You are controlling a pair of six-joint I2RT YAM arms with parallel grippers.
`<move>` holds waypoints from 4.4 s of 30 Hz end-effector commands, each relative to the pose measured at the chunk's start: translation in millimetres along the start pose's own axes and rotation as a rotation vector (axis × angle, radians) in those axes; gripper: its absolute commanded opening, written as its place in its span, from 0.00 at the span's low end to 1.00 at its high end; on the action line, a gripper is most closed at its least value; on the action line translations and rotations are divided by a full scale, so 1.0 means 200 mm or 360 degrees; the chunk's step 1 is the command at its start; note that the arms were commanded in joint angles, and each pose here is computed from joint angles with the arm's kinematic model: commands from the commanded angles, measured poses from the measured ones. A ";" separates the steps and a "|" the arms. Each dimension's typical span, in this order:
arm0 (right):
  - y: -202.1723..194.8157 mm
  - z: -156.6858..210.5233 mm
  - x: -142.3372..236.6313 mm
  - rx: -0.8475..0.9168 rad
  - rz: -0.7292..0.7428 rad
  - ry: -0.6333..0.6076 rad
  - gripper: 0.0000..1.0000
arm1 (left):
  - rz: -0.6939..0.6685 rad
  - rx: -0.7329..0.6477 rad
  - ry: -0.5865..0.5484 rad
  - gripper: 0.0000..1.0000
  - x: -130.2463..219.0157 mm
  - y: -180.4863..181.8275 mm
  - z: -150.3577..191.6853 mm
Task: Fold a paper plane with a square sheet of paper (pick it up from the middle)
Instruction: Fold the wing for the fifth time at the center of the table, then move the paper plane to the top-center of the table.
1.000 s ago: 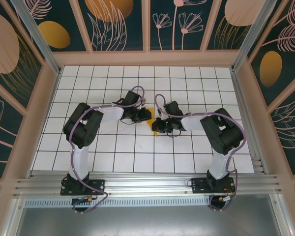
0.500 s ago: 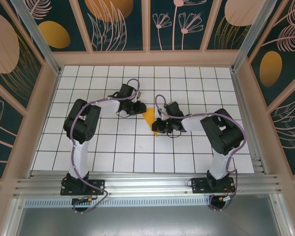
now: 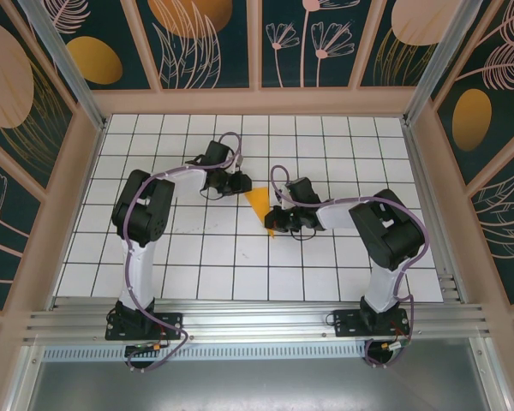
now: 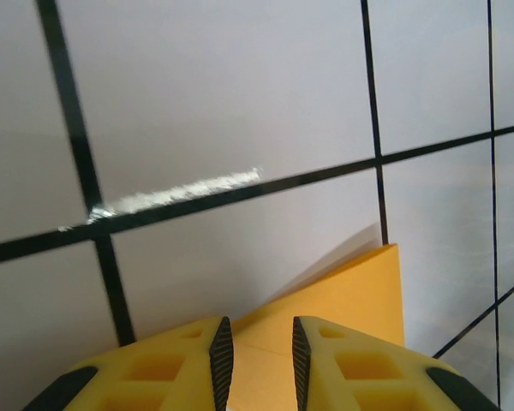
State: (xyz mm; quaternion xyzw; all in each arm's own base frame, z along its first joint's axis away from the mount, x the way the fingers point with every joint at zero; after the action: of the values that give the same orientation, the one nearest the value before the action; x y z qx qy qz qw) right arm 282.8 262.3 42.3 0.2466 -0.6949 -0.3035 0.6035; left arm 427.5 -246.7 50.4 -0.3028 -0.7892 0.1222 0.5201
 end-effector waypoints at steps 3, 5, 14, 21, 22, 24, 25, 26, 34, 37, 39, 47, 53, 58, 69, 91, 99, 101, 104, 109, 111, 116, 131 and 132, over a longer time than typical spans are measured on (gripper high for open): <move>-0.34 0.28 -0.01 -0.0239 0.0371 0.0281 0.05 | -0.0221 0.0089 -0.0117 0.30 0.04 0.30 -0.03; -0.32 0.27 -0.01 -0.0225 0.0343 0.0274 0.06 | -0.0230 0.0100 -0.0147 0.30 0.07 0.31 -0.06; 0.10 0.01 0.12 -0.0025 0.0035 -0.0050 0.21 | -0.0297 0.0145 -0.0329 0.38 0.32 0.21 -0.17; 0.41 -0.16 0.43 0.0138 -0.0106 -0.0489 0.47 | -0.0284 0.0221 -0.0407 0.43 0.46 0.06 -0.09; 0.40 -0.17 0.46 0.0137 -0.0087 -0.0543 0.49 | -0.0283 0.0230 -0.0402 0.44 0.46 0.04 -0.07; 0.35 -0.19 0.52 0.0107 -0.0010 -0.0649 0.53 | -0.0276 0.0218 -0.0386 0.46 0.45 -0.05 -0.03; 0.32 -0.20 0.54 0.0085 0.0037 -0.0695 0.54 | -0.0281 0.0212 -0.0369 0.47 0.44 -0.08 -0.01; 0.28 -0.21 0.56 0.0064 0.0088 -0.0733 0.56 | -0.0275 0.0197 -0.0344 0.49 0.41 -0.12 0.02; -0.02 -0.25 0.64 -0.0161 0.0355 -0.0883 0.63 | -0.0264 0.0177 -0.0152 0.59 0.21 -0.35 0.22; -0.07 -0.25 0.65 -0.0205 0.0365 -0.0894 0.64 | -0.0283 0.0186 -0.0090 0.60 0.15 -0.37 0.26; -0.09 -0.24 0.66 -0.0227 0.0374 -0.0895 0.64 | -0.0319 0.0184 -0.0051 0.60 0.11 -0.37 0.29; -0.12 -0.23 0.65 -0.0249 0.0382 -0.0883 0.64 | -0.0356 0.0200 0.0010 0.44 0.08 -0.36 0.34; -0.12 -0.23 0.64 -0.0258 0.0370 -0.0876 0.64 | -0.0285 0.0240 -0.0065 0.27 0.12 -0.39 0.33; -0.11 -0.24 0.65 -0.0269 0.0367 -0.0877 0.64 | -0.0214 0.0259 -0.0123 0.11 0.14 -0.43 0.30; -0.05 -0.24 0.69 -0.0264 0.0301 -0.0893 0.63 | 0.0170 0.0073 -0.0247 0.00 0.23 -0.64 0.19; 0.01 -0.11 0.61 -0.0159 0.0245 -0.0771 0.60 | 0.0521 -0.0005 -0.0174 0.00 -0.08 -0.61 0.20; 0.03 -0.09 0.45 -0.0113 0.0374 -0.0654 0.59 | 0.0506 0.0051 -0.0158 0.00 -0.09 -0.53 0.25; 0.03 -0.09 0.42 -0.0094 0.0396 -0.0633 0.58 | 0.0501 0.0059 -0.0155 0.00 -0.09 -0.52 0.26; 0.04 -0.09 0.39 -0.0081 0.0409 -0.0617 0.56 | 0.0492 0.0069 -0.0142 0.00 -0.11 -0.50 0.27; 0.03 -0.09 0.34 -0.0068 0.0442 -0.0566 0.57 | 0.0477 0.0081 -0.0127 0.00 -0.12 -0.48 0.28; 0.03 -0.09 0.32 -0.0055 0.0448 -0.0544 0.57 | 0.0471 0.0084 -0.0121 0.00 -0.12 -0.47 0.29; 0.02 -0.10 0.29 -0.0054 0.0481 -0.0528 0.57 | 0.0445 0.0105 -0.0109 0.00 -0.13 -0.44 0.30; -0.02 -0.11 0.23 -0.0051 0.0595 -0.0493 0.34 | 0.0419 0.0106 -0.0099 0.00 -0.14 -0.42 0.31; -0.02 -0.11 0.23 -0.0049 0.0610 -0.0494 0.32 | 0.0412 0.0107 -0.0102 0.00 -0.14 -0.41 0.31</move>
State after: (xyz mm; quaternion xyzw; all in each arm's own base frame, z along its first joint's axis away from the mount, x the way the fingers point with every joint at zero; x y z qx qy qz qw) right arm 295.7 224.1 73.1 0.0659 -0.8026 -0.2469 0.5390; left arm 351.0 -326.5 53.8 -0.3847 -0.7559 0.2252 0.4795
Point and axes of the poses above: each hand's point on the last joint's axis, 136 mm out from that joint toward the fingers, its own x axis back along the fingers, its own y axis along the line the jaws close on, z = x × y, the point moved 4 cm from there along x, back along the fingers, and after that the axes turned 12 degrees about -x, right-handed, at the moved point
